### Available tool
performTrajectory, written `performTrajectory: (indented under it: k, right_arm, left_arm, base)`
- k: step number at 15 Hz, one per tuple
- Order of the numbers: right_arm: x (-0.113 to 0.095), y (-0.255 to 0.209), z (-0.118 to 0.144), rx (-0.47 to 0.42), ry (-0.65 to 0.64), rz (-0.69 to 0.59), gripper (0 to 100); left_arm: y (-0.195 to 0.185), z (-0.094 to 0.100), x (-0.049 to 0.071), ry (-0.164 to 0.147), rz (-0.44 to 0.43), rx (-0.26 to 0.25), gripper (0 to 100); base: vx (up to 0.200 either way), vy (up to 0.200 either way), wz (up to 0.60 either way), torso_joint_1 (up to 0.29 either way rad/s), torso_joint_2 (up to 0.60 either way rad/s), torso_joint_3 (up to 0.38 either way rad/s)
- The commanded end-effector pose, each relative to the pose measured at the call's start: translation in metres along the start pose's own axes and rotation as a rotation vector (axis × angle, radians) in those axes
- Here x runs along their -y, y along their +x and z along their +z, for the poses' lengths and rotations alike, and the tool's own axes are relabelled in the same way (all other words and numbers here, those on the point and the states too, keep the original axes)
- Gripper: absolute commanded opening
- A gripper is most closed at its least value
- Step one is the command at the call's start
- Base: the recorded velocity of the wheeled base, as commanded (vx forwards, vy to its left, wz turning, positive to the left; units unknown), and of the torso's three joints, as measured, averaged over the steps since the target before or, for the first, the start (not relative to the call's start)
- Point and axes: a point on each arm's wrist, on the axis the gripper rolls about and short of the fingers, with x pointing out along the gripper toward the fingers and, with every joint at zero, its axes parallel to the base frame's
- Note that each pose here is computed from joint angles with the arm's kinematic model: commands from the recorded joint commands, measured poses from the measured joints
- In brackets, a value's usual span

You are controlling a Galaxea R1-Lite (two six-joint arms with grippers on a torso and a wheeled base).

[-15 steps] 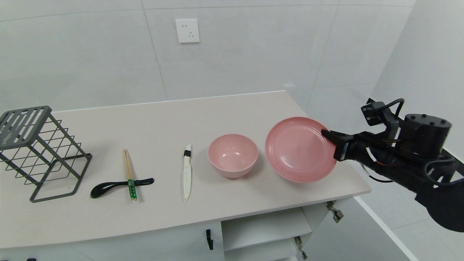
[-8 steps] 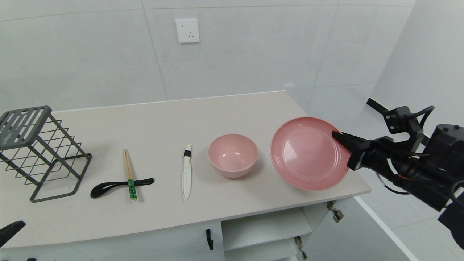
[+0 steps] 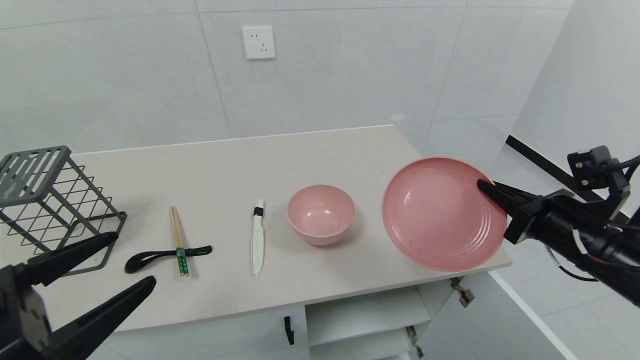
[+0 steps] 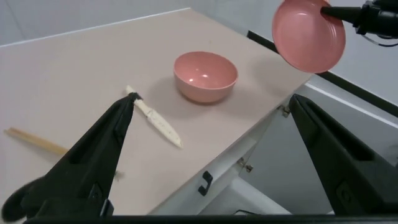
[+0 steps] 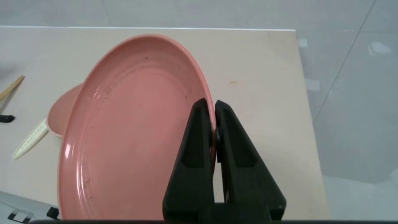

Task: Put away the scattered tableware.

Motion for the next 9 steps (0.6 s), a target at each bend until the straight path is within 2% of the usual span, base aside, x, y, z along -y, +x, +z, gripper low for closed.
performTrajectory:
  k: [1,3,9]
  right_arm:
    - [-0.002,-0.01,0.007,0.03,-0.013,0.006,0]
    - [-0.003,-0.015,0.01,0.048,-0.036,0.017,0]
    - [-0.003,-0.024,0.01,0.072,-0.059,0.017,0]
  left_arm:
    - [0.042,-0.007,-0.011,-0.035,-0.084,-0.08,100]
    - [0.061,-0.006,-0.018,-0.028,-0.111,-0.065,100]
    - [0.116,-0.015,-0.035,-0.056,-0.118,-0.125,100]
  base:
    - [0.0,0.0,0.0,0.0,0.0,0.0]
    - [0.0,0.0,0.0,0.0,0.0,0.0]
    - [0.0,0.0,0.0,0.0,0.0,0.0]
